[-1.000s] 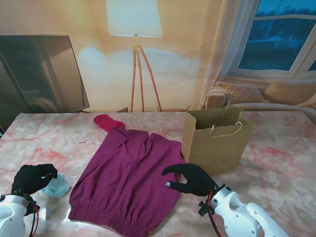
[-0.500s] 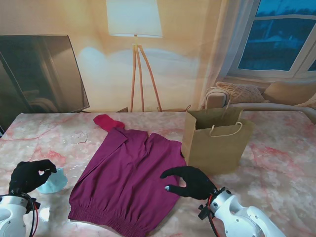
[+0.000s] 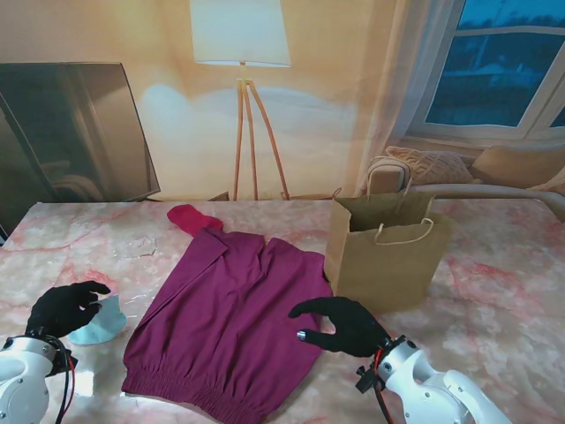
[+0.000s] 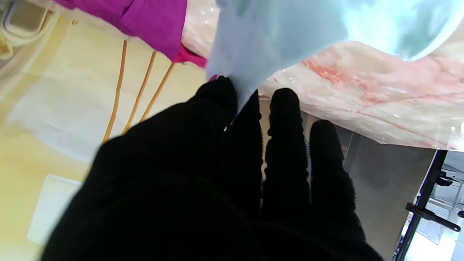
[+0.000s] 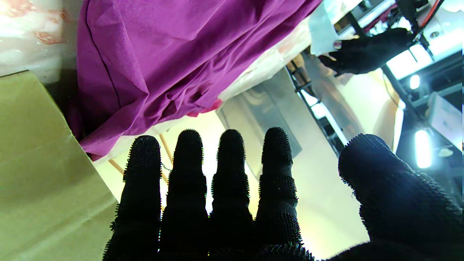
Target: Fold the socks and the shorts into the kraft paper bag
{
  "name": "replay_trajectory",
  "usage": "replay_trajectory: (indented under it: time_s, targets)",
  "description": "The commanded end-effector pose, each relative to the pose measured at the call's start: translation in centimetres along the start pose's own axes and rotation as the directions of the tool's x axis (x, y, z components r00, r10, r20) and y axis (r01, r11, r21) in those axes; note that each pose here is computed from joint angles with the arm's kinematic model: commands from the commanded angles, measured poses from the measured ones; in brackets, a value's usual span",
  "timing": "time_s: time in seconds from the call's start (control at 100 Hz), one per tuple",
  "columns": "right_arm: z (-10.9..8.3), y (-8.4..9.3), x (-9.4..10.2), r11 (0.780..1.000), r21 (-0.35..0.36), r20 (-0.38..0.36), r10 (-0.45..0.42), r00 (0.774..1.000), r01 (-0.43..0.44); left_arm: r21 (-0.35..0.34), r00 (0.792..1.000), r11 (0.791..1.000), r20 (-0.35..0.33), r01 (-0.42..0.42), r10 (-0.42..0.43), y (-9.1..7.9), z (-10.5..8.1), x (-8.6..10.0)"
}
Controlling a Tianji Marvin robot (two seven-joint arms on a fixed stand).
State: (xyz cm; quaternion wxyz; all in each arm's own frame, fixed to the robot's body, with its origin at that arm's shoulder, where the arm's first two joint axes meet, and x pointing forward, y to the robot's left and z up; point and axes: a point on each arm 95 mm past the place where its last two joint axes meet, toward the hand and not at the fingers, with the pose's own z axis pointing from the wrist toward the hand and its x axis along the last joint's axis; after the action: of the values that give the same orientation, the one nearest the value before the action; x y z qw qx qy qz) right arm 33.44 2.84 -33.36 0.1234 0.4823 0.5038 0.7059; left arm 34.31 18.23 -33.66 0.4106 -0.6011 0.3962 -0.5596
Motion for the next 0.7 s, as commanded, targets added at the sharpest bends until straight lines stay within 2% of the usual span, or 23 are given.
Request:
replay_trajectory:
  time_s: [0.0, 0.3, 0.44, 0.69]
  targets:
    - [0.0, -0.4, 0.1, 1.0, 0.005, -0.003, 0.007, 1.0, -0.007, -0.024, 1.0, 0.999, -0.004, -0.024, 0.024, 0.2, 0.0, 0.0]
    - [0.1, -0.6, -0.1, 1.0, 0.007, -0.005, 0.015, 1.0, -0.015, -0.064, 0.994, 0.992, -0.028, -0.108, 0.106, 0.0, 0.4, 0.7]
    - [0.1, -0.6, -0.2, 1.0, 0.0, -0.01, 0.019, 1.0, -0.019, -0.052, 0.985, 0.984, -0.04, -0.171, 0.169, -0.1, 0.5, 0.9]
    - [0.1, -0.6, -0.3, 1.0, 0.004, -0.01, 0.019, 1.0, -0.019, 0.025, 0.99, 0.991, -0.052, -0.132, 0.134, -0.4, 0.8, 1.8]
